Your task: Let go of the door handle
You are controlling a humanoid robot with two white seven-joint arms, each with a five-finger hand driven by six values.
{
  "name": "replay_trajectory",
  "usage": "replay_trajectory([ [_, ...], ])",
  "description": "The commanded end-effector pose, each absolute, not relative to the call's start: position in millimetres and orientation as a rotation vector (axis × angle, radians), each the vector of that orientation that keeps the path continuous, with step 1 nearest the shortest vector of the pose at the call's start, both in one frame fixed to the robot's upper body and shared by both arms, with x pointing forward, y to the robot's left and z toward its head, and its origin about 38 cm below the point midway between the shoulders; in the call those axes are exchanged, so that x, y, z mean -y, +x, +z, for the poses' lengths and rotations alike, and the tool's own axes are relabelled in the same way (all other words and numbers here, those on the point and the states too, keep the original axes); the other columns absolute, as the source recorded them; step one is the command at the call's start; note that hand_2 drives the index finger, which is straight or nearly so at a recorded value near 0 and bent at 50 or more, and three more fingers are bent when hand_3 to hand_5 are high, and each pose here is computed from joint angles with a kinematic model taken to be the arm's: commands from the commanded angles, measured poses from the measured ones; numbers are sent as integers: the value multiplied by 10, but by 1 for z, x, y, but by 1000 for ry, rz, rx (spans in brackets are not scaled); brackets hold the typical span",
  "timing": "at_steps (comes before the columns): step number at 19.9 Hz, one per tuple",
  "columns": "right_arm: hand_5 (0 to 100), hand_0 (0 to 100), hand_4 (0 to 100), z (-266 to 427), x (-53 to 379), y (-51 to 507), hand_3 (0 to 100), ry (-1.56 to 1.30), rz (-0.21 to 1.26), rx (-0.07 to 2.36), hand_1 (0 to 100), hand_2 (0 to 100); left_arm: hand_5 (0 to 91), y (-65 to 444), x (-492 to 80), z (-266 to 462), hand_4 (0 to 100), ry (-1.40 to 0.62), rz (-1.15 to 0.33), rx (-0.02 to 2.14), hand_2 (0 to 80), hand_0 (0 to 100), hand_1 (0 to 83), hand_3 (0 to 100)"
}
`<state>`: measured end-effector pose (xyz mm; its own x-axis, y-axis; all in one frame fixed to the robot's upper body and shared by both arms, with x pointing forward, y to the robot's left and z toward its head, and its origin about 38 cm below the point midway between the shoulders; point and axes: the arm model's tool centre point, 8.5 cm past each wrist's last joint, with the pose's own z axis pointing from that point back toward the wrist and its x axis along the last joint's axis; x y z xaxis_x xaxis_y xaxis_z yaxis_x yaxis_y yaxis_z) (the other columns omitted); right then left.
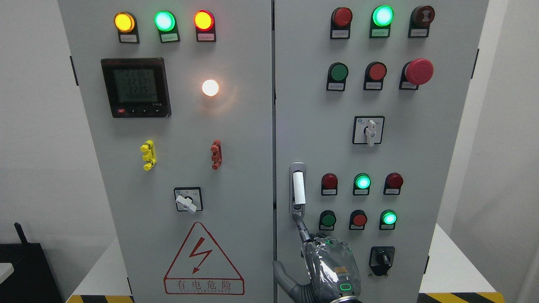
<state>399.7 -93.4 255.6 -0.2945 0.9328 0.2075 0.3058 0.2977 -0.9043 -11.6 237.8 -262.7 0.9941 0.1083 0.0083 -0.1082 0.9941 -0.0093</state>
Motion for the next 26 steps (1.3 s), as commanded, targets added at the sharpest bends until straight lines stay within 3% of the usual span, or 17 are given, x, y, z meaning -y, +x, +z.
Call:
replay_trajectory([
  [1, 724, 337, 637, 263, 94, 395, 662, -1131, 989, 1798, 236, 0, 0, 4, -239, -263, 0, -8, 123, 34, 0, 120, 389, 0],
  [11, 729, 344, 643, 263, 97, 388, 665, -1146, 962, 1824, 237, 0, 0, 5, -238, -263, 0, -10, 123, 35, 0, 120, 389, 0],
  [13, 654, 406, 610, 265, 100, 380, 639, -1179, 885, 1880, 261, 0, 0, 5, -238, -263, 0, -10, 123, 35, 0, 120, 389, 0],
  [15, 501, 480, 541, 268, 103, 376, 597, -1220, 820, 1922, 327, 324, 0, 5, -238, -263, 0, -10, 123, 35, 0, 120, 389, 0],
  [18, 536, 461, 550, 268, 107, 376, 648, -1230, 798, 1917, 320, 565, 0, 5, -238, -263, 0, -10, 123, 35, 0, 120, 389, 0],
  [26, 727, 438, 724, 267, 106, 377, 887, -1221, 793, 1907, 261, 804, 0, 5, -238, -263, 0, -10, 123, 35, 0, 120, 389, 0],
])
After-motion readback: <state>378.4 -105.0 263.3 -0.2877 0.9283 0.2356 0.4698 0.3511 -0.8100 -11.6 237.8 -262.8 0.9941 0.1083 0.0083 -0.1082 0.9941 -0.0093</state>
